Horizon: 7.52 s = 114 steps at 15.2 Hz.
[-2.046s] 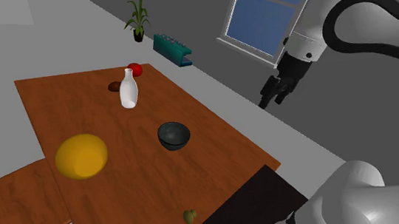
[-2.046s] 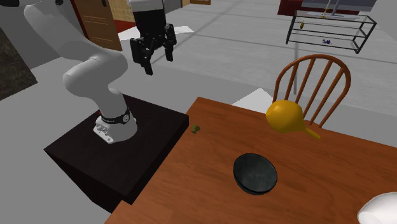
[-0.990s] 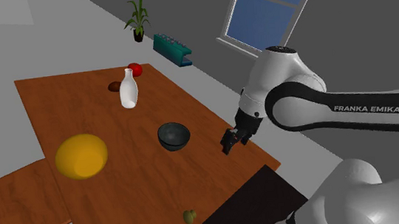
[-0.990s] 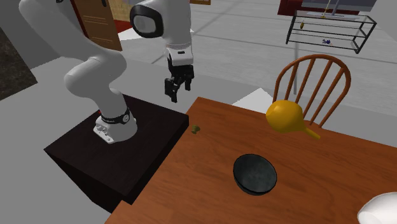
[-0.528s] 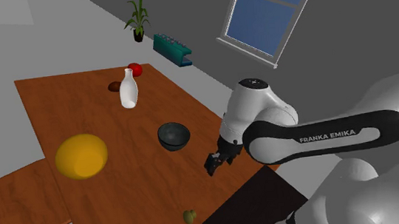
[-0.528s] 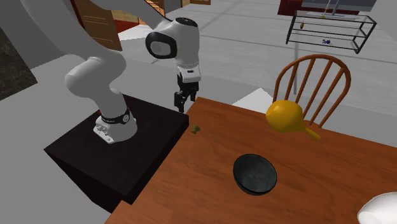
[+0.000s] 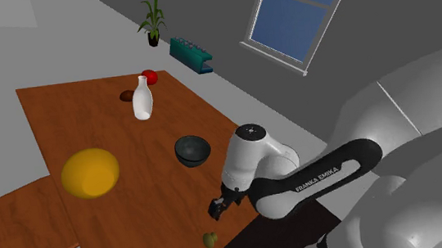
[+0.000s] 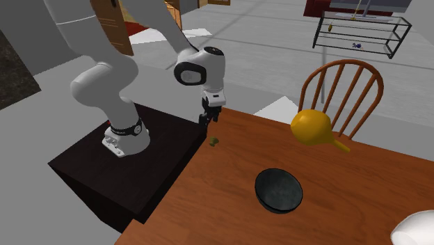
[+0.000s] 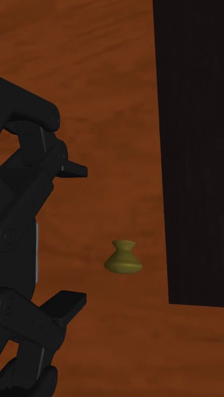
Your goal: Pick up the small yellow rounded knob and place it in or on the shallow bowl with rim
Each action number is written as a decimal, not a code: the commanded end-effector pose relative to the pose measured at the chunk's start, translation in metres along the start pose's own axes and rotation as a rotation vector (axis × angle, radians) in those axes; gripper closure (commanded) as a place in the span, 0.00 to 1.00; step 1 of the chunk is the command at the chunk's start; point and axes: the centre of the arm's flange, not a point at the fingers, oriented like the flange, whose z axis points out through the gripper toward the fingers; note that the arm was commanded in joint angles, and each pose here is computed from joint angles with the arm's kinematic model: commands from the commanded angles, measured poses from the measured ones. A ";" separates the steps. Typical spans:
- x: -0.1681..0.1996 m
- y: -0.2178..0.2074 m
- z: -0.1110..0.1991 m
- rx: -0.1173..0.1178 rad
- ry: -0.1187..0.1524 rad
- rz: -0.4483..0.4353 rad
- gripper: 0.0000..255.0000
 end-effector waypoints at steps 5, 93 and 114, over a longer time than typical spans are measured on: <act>0.001 -0.039 0.071 -0.017 -0.012 -0.008 0.00; 0.324 0.091 -0.033 -0.025 -0.017 -0.012 1.00; 0.358 0.100 0.035 -0.025 -0.017 -0.012 1.00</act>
